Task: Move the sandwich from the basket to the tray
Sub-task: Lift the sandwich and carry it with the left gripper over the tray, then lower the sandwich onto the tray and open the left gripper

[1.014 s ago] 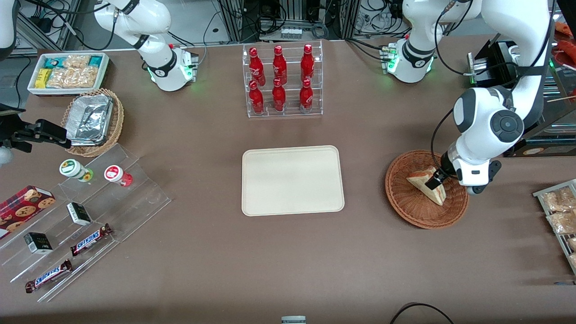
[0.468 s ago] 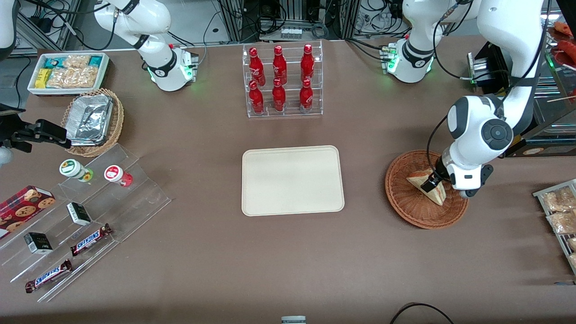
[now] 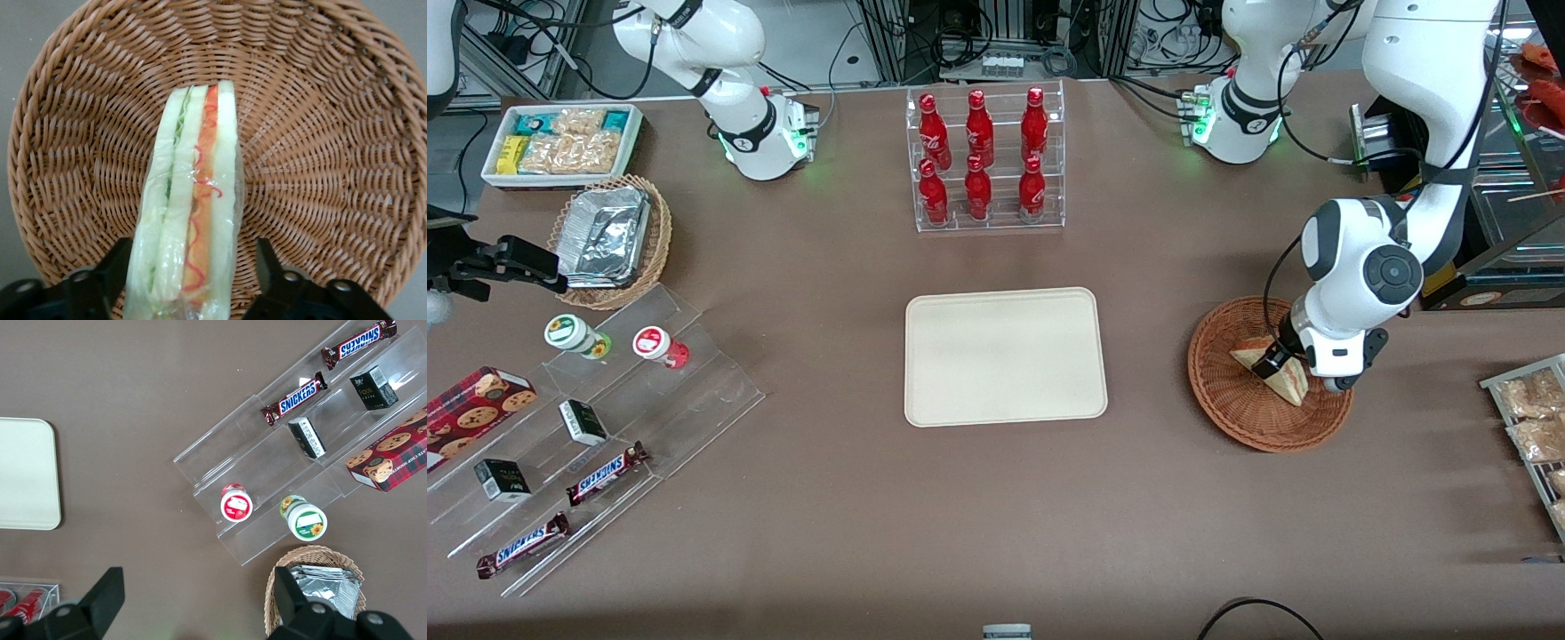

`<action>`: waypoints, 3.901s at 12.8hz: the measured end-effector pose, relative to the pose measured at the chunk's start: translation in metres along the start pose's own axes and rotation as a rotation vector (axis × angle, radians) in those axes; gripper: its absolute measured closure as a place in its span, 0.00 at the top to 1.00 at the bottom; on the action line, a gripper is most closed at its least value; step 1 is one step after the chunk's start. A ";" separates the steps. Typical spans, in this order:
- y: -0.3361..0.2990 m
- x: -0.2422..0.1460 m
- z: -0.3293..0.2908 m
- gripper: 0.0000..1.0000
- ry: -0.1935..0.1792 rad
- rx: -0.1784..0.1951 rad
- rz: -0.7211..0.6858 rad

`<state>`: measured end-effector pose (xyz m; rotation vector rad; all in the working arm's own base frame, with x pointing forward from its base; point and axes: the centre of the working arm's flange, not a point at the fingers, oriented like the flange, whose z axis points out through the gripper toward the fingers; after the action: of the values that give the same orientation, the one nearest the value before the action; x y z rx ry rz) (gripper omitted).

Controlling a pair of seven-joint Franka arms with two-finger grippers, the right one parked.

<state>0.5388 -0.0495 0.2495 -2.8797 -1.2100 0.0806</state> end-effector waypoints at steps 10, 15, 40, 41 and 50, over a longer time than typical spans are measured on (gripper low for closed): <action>0.064 -0.066 -0.091 0.16 -0.050 0.115 0.316; 0.128 -0.152 -0.106 0.16 -0.019 0.095 0.573; 0.314 -0.363 0.003 0.16 -0.066 0.082 0.686; 0.314 -0.369 0.005 0.16 -0.066 0.085 0.686; 0.316 -0.372 0.006 0.73 -0.061 0.082 0.681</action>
<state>0.5041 -0.5367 0.2471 -3.0794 -0.1737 0.2173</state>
